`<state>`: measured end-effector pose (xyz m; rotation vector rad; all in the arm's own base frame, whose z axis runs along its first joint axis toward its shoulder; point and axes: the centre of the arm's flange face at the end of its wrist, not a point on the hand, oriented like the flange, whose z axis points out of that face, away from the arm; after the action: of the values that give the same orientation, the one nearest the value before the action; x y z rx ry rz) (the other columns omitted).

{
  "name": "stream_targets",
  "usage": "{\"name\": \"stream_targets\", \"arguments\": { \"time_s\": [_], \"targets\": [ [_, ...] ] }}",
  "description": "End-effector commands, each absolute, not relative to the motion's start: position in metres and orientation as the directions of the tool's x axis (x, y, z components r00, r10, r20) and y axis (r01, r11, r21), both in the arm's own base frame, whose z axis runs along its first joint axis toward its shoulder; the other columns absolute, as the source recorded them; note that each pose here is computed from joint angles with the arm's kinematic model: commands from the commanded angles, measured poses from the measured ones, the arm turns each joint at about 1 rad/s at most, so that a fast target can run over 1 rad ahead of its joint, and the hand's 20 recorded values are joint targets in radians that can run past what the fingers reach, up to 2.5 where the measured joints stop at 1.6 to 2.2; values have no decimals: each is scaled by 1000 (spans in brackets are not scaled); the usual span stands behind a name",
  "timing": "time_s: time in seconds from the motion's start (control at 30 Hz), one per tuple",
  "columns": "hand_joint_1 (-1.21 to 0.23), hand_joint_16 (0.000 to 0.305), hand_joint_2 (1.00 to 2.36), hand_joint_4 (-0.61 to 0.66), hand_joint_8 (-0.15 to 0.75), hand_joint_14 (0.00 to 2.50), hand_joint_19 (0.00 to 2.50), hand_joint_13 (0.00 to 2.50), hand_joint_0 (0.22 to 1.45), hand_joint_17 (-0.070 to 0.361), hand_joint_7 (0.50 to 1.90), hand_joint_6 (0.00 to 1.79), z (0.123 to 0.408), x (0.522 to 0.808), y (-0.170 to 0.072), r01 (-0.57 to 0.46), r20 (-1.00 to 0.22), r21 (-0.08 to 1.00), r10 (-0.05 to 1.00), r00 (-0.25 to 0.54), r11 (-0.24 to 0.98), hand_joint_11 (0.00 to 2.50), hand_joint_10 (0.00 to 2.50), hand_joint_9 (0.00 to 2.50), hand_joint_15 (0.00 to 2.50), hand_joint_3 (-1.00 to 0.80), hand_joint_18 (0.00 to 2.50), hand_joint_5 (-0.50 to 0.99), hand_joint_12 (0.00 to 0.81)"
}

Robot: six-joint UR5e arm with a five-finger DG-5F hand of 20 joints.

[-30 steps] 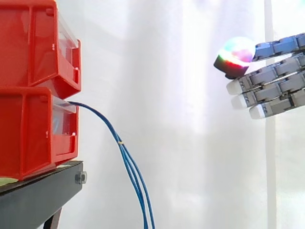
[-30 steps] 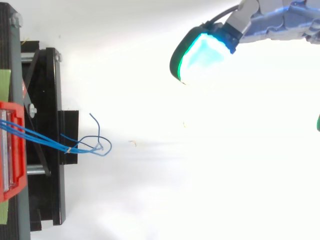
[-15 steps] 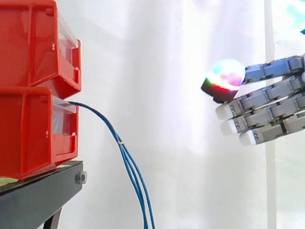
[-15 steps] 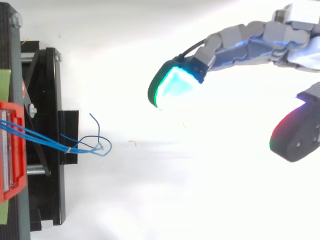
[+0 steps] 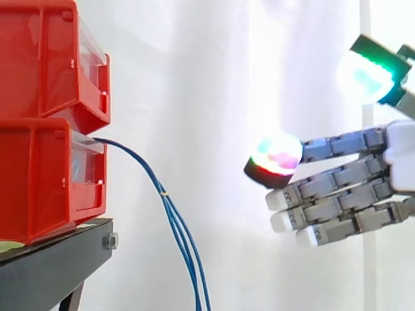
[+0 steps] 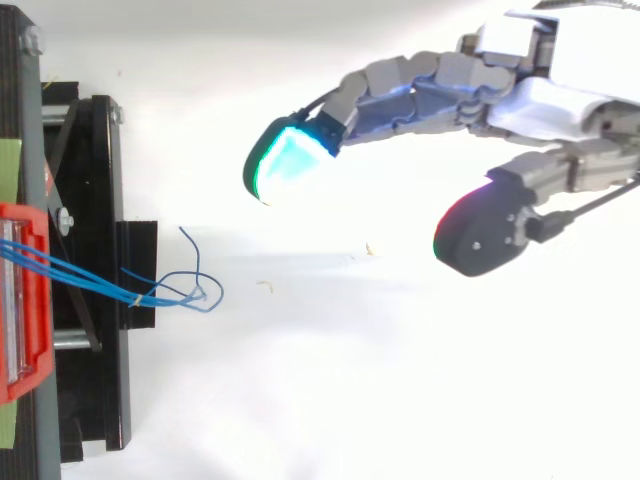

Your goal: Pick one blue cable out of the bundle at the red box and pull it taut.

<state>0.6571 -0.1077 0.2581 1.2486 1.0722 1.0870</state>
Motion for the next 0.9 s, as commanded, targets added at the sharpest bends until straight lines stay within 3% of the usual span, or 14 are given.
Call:
{"name": "stream_targets", "arguments": {
  "time_s": [0.0, 0.43, 0.6, 0.7, 0.87],
  "targets": [
    [-605, 57, 1000, 294, 296, 5, 208, 318, 479, 129, 703, 502, 237, 665, -111, -38, 2, 999, 985, 171, 5, 89, 1, 436, 140, -500, 220, -186, 350],
    [-603, 56, 1000, 296, 296, 5, 215, 319, 485, 127, 704, 502, 219, 673, -113, -38, -8, 999, 984, 176, 15, 98, 3, 443, 141, -500, 224, -186, 348],
    [-603, 56, 1000, 296, 296, 4, 218, 320, 486, 127, 702, 502, 191, 703, -112, -30, 45, 999, 985, 167, -41, 99, 2, 447, 135, -500, 224, -186, 348],
    [-603, 56, 1000, 297, 296, 4, 218, 322, 487, 126, 704, 502, 192, 734, -104, -22, 58, 998, 992, 112, -56, 106, 2, 448, 139, -500, 224, -186, 347],
    [-601, 56, 1000, 297, 296, 4, 219, 323, 490, 126, 704, 502, 191, 757, -99, -4, 58, 998, 994, 95, -58, 99, 1, 449, 136, -500, 223, -185, 347]
  ]
}}
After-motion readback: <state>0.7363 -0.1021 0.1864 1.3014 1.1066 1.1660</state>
